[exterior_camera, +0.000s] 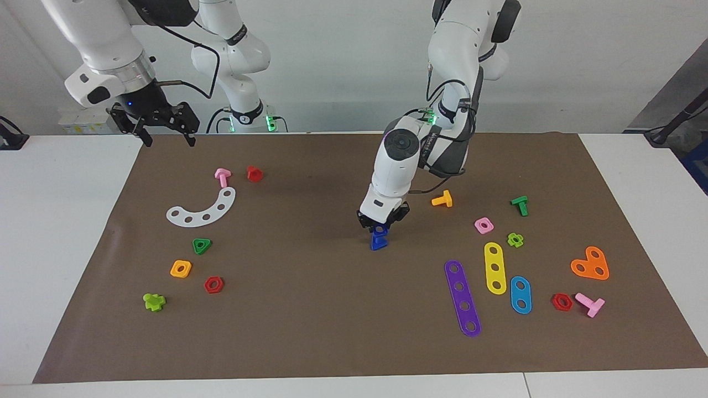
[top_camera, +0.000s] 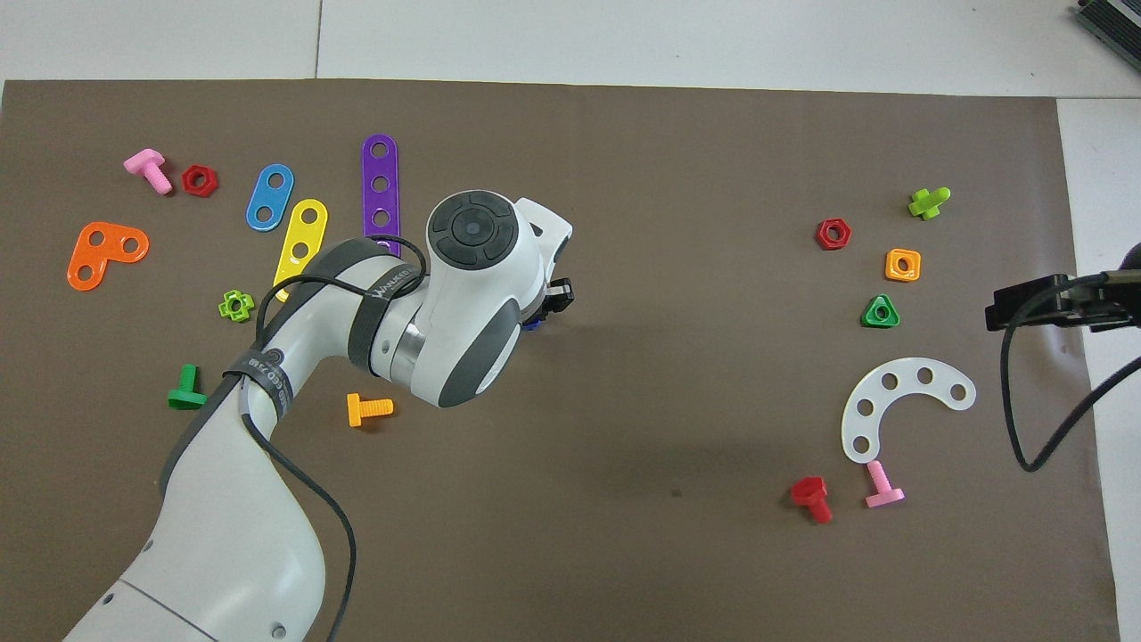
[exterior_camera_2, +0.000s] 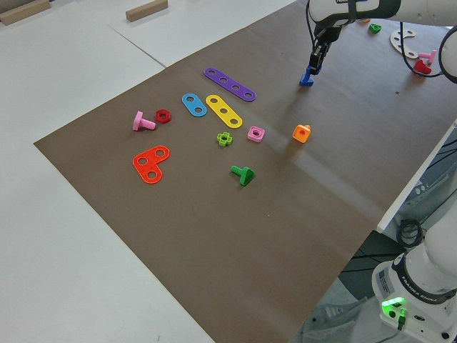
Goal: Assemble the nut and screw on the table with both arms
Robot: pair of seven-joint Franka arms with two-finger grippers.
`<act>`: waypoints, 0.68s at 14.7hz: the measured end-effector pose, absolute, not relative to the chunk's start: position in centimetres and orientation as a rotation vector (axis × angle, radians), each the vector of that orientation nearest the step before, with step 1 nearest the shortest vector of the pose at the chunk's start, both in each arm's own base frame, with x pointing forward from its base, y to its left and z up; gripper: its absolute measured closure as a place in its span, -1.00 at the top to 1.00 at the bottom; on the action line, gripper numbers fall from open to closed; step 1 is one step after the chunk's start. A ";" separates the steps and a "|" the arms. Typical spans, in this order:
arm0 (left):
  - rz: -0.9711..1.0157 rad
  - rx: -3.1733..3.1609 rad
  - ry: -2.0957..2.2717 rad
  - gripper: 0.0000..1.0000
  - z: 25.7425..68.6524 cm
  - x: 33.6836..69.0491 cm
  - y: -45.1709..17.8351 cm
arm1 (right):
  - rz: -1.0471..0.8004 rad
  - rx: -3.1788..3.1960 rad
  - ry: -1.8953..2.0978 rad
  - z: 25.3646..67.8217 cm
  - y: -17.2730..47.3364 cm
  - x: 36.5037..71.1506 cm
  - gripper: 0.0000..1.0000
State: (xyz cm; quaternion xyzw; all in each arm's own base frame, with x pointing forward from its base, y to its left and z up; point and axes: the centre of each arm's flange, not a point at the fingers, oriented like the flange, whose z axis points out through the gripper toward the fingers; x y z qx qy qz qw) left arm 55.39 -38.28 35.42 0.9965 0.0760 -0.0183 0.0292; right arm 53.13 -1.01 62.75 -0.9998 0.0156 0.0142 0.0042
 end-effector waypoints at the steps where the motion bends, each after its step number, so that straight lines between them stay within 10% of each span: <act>1: -0.056 3.074 0.234 -0.05 35.4 55.4 -38.3 | 0.044 -3.133 0.049 62.8 -1.0 53.1 1.00; 10: -0.048 3.068 0.248 -0.05 37.2 56.7 -39.4 | 0.026 -3.135 0.054 62.9 -1.2 53.3 1.00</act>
